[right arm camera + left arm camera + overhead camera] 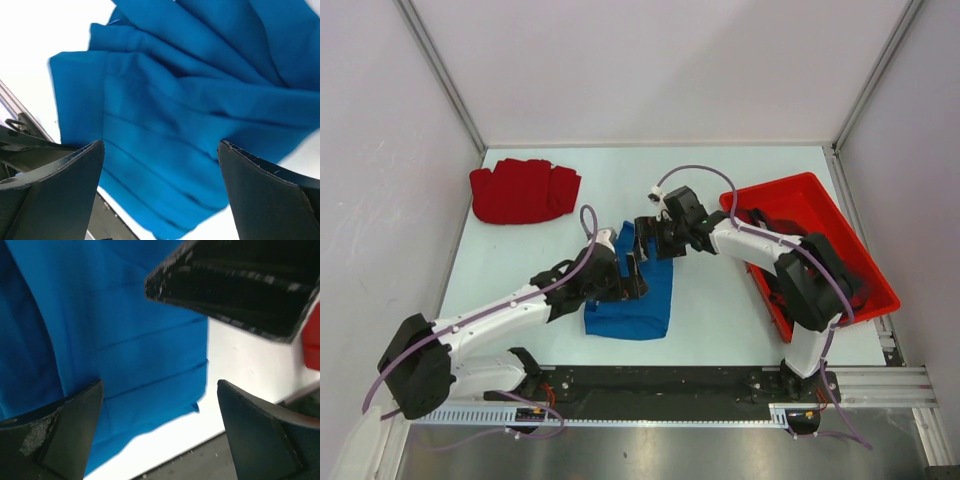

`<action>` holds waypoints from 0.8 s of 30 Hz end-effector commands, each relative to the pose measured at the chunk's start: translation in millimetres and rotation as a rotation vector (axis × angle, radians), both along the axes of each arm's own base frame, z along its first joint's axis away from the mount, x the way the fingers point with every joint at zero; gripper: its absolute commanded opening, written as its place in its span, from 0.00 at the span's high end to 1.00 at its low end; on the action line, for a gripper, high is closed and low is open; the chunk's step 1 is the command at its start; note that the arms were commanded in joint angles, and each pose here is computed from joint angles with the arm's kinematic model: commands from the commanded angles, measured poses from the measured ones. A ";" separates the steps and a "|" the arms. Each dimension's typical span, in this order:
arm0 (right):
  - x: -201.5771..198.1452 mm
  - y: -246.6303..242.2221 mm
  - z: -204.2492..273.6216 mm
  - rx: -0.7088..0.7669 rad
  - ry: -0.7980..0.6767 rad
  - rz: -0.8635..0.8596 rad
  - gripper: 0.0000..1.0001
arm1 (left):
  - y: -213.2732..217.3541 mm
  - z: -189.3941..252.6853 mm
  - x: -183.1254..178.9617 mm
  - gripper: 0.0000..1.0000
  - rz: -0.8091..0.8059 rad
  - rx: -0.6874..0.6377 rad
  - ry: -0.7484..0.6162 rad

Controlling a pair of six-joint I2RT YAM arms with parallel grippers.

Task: Fold and stack the skirts
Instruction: Fold the skirt at the center of the board.

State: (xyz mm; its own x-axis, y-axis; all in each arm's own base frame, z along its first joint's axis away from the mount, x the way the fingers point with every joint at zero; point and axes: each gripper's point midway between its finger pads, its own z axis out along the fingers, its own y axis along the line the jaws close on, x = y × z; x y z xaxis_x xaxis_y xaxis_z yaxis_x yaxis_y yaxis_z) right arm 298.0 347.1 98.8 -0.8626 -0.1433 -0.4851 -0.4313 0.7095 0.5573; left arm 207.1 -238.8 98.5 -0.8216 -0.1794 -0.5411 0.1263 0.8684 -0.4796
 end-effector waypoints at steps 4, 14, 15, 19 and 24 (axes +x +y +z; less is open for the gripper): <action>13.9 5.9 -23.2 0.003 0.003 -0.019 0.00 | 20.2 -24.5 32.7 0.00 0.131 0.012 0.041; 9.6 -22.2 -48.5 -0.104 0.030 -0.128 0.00 | 24.9 -29.5 68.5 0.00 0.174 0.020 -0.029; 7.8 -29.7 -53.3 -0.127 0.037 -0.157 0.00 | 24.5 -29.9 71.6 0.00 0.175 0.020 -0.031; -0.6 -40.2 -50.0 -0.117 0.038 -0.194 0.00 | 20.0 -32.4 85.9 0.00 0.174 0.020 -0.027; -4.4 -37.8 -40.2 -0.066 0.030 -0.181 0.00 | 15.6 -36.1 95.3 0.00 0.172 0.038 -0.009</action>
